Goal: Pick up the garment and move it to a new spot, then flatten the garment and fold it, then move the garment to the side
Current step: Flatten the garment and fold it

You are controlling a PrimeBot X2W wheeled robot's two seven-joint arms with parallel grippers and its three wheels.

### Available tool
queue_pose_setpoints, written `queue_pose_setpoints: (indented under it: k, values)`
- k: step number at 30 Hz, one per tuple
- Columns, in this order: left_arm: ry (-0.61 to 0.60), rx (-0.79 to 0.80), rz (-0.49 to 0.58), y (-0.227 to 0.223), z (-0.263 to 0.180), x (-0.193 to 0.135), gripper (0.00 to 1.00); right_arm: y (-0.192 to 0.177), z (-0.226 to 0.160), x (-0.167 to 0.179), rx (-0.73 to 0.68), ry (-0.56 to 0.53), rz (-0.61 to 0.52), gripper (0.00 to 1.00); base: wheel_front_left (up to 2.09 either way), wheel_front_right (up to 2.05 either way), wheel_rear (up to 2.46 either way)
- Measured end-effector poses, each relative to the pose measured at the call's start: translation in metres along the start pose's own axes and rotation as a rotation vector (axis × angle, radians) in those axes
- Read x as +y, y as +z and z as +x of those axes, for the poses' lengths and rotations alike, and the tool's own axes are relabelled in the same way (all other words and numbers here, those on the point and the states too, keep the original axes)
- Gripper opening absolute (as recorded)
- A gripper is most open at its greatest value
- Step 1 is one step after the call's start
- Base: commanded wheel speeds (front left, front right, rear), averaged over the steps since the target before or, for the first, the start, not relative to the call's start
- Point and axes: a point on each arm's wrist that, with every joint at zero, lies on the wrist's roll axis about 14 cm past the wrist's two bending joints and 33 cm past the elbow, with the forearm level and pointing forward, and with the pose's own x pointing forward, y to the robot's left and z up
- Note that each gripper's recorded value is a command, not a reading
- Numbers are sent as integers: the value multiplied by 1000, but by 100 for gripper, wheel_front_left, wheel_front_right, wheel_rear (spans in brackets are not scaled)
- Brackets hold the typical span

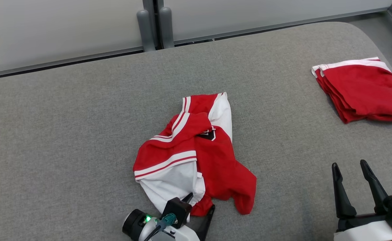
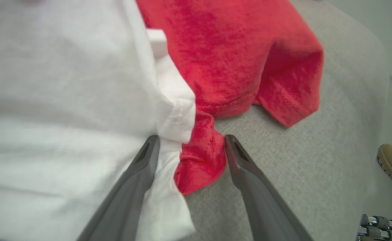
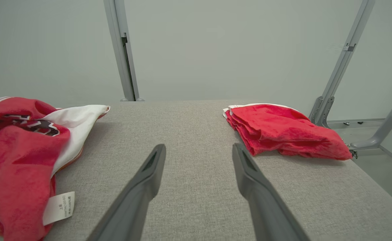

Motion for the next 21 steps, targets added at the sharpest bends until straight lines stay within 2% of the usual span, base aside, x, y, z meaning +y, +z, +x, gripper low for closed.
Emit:
queue_pose_setpoints:
  k: [1, 2, 3, 4, 10, 17, 21]
  values:
    - [0, 7, 8, -2, 3, 1, 100, -1, -1, -2, 4, -6, -1, 100, 0, 0, 0]
    - [3, 12, 17, -3, 5, 2, 70, -2, -1, -3, 9, -11, -2, 100, 0, 0, 0]
    - [3, 11, 20, -4, 7, 3, 14, -3, -1, -4, 12, -14, -2, 100, 0, 0, 0]
    - [5, 9, 23, -4, 7, 4, 0, -4, -1, -4, 13, -15, -3, 100, 0, 0, 0]
    - [59, -46, -55, 11, 1, 22, 0, 2, 3, -1, -9, -1, -4, 100, 0, 0, 0]
    - [263, -244, -131, 66, -42, 89, 0, 5, 0, 6, -20, 23, 6, 100, 0, 0, 0]
    - [384, -320, -110, 96, -74, 133, 0, 7, 0, 14, -28, 49, 16, 100, 0, 0, 0]
